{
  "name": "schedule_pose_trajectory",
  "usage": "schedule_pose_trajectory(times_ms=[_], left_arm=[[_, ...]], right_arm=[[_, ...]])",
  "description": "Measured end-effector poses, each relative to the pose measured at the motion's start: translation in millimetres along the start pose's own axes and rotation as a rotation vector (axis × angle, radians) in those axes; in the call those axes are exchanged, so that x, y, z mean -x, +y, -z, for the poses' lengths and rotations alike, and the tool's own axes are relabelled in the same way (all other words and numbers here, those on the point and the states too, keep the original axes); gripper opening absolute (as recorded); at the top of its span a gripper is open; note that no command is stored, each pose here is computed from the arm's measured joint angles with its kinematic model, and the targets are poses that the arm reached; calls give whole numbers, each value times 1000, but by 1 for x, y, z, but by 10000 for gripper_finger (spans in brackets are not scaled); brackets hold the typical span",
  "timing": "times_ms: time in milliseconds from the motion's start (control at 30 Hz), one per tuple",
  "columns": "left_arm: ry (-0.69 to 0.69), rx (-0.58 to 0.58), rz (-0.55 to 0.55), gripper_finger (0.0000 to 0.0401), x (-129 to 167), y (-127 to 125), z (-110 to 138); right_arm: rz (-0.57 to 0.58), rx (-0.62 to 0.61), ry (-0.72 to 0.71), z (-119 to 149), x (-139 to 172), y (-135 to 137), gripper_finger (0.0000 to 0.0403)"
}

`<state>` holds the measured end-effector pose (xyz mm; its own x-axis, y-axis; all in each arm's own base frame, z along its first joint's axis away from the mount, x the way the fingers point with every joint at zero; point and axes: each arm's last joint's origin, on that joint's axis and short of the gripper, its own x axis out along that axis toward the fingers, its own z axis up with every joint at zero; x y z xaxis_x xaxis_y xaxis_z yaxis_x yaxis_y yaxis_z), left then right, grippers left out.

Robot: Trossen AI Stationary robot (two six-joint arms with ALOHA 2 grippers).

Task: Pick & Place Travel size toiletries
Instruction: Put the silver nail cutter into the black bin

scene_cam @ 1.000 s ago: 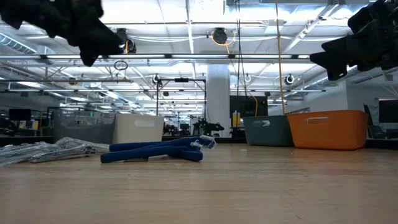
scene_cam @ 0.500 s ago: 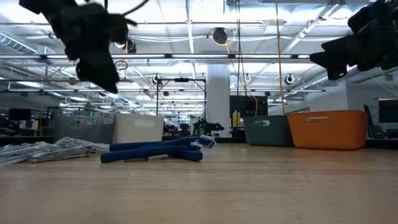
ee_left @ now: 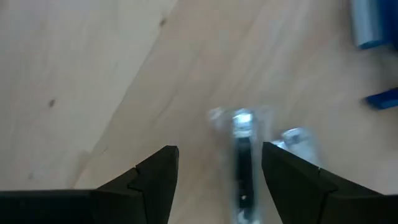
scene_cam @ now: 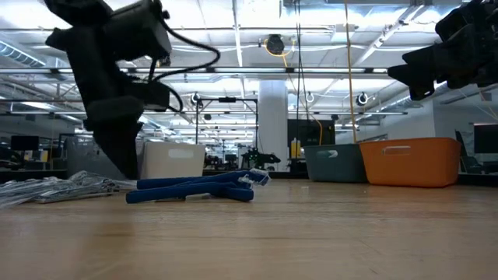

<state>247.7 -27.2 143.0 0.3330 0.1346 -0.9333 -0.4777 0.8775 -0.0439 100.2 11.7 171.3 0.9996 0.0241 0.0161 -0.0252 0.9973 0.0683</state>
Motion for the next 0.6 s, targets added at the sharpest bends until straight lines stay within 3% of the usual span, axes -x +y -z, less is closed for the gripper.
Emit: schedule_pose_trajectory(times_ms=[600], left_arm=[[104, -16, -18, 227, -3, 5, 7]], right_arm=[[0, 0, -1, 0, 0, 0, 196]])
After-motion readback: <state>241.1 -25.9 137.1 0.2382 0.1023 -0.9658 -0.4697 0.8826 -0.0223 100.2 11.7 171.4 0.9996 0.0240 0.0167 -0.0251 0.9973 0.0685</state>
